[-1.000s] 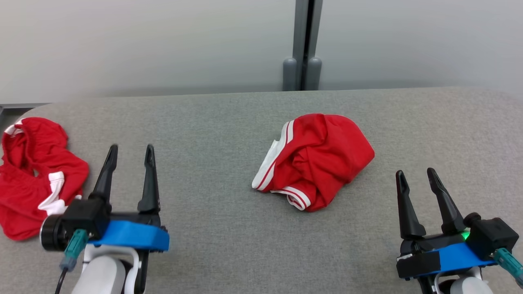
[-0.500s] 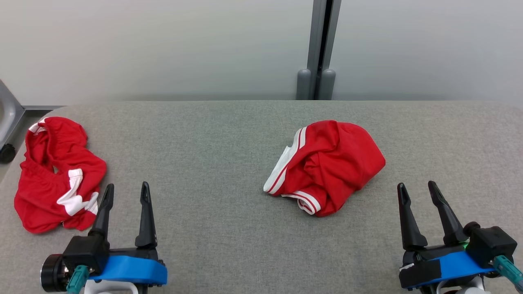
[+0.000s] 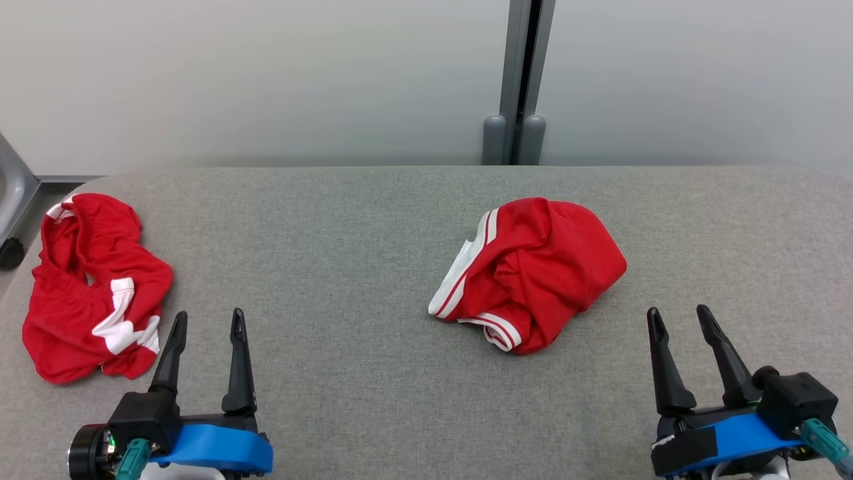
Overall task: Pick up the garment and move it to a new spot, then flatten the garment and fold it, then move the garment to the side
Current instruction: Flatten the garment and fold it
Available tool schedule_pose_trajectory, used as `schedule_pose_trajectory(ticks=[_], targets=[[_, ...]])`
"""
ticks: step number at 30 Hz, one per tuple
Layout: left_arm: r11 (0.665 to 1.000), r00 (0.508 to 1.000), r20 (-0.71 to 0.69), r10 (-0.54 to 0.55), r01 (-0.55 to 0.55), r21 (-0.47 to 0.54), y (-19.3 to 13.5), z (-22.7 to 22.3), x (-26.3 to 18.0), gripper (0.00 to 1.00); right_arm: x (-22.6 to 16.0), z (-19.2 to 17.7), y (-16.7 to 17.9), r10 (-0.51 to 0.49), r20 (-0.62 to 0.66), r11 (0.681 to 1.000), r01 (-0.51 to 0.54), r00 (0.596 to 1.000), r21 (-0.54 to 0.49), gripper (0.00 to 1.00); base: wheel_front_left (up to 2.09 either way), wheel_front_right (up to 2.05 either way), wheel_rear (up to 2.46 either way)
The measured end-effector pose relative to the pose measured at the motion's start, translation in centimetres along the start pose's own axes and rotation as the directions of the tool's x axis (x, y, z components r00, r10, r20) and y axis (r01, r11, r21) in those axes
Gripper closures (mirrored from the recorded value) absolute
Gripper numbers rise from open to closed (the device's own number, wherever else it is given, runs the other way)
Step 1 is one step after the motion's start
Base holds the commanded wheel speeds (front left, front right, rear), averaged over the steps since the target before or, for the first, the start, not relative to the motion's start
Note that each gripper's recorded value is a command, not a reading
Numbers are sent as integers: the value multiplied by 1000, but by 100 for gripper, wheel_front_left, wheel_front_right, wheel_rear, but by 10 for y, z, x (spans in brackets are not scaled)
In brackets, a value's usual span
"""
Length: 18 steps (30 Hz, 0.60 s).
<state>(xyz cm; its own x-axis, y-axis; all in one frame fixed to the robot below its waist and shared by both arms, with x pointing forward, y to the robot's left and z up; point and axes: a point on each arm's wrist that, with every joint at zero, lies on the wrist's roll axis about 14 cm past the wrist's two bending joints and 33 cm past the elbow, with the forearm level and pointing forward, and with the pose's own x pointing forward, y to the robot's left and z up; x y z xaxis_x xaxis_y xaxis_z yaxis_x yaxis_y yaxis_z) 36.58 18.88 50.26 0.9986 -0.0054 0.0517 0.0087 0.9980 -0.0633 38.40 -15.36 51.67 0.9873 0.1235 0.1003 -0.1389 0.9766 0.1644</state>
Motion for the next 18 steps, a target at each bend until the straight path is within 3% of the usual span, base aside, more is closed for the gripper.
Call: schedule_pose_trajectory(ticks=[18], targets=[[1000, 1000, -23, 0, 0, -7, -1, -8, 1, 0, -1, -3, -3, -7, -14, 1000, 7, 1000, -7, 0, 0, 0, 0]])
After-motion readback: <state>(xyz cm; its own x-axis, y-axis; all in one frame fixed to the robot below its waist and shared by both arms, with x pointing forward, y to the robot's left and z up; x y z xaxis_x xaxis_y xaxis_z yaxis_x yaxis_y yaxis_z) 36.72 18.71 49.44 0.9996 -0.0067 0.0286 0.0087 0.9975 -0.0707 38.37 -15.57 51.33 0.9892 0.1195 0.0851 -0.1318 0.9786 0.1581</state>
